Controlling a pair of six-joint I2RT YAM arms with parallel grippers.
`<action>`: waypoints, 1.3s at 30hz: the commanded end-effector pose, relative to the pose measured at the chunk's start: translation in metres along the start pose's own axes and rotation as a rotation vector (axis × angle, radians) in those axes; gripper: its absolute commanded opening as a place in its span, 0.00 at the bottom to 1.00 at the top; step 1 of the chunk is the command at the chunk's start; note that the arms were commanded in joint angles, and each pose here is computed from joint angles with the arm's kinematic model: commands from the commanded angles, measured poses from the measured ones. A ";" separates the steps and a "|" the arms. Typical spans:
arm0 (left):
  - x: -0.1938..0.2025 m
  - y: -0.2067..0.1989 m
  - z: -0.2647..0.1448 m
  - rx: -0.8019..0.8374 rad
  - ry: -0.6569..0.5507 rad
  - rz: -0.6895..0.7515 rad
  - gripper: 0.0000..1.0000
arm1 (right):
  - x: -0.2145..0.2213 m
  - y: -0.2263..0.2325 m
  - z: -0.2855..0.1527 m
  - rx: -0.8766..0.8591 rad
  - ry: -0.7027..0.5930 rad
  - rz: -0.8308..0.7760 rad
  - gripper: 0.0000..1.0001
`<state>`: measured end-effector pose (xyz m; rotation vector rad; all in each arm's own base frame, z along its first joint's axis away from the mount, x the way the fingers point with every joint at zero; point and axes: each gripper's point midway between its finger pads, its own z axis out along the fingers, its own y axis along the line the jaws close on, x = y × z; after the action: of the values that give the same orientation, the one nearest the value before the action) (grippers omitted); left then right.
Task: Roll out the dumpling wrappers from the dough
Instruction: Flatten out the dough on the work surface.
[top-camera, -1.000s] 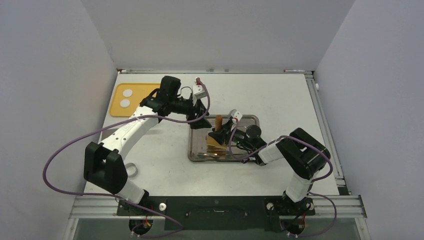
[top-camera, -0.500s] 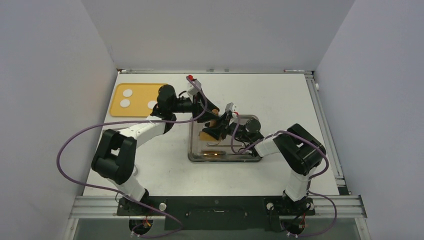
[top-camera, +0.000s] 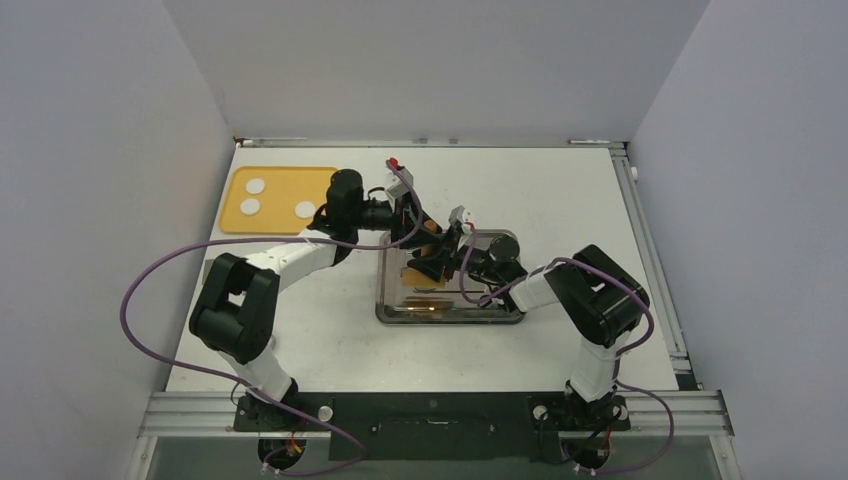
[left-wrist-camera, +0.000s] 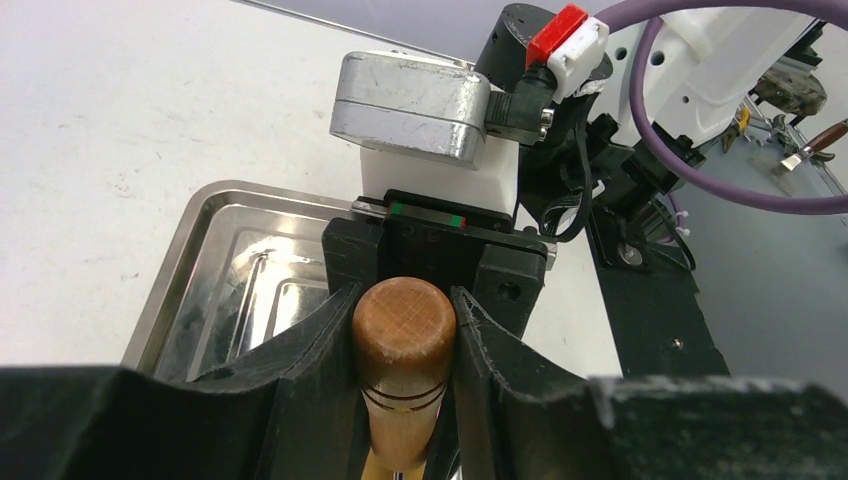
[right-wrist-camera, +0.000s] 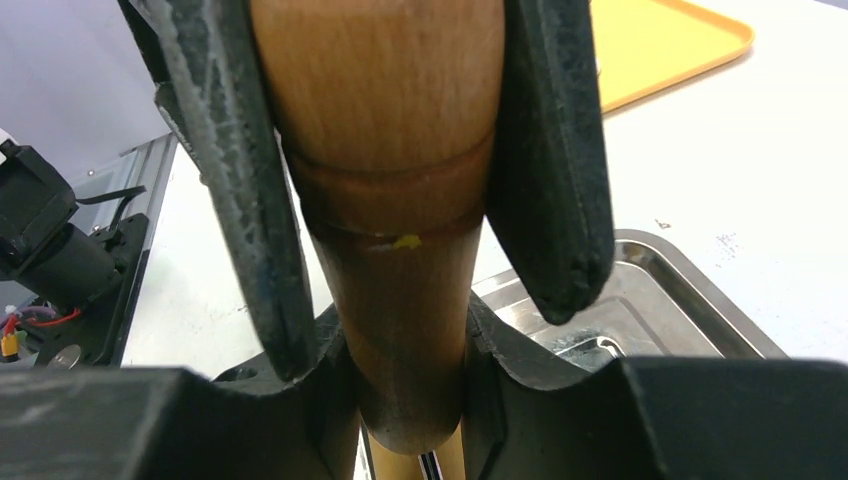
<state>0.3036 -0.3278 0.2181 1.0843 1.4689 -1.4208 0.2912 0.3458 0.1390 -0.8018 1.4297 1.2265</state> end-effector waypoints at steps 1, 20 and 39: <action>-0.003 -0.004 0.005 0.003 0.010 0.050 0.27 | -0.049 0.012 0.011 -0.081 -0.125 -0.130 0.08; 0.043 0.042 -0.005 -0.147 0.176 0.113 0.00 | -0.016 -0.056 0.013 0.100 0.059 -0.318 0.08; 0.146 0.026 -0.042 -0.210 0.400 -0.186 0.00 | 0.101 -0.023 -0.044 0.240 0.183 -0.031 0.08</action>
<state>0.2913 -0.3198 0.1484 1.2641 1.6238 -1.2864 0.2829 0.3364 0.0751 -0.8047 1.5222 1.0227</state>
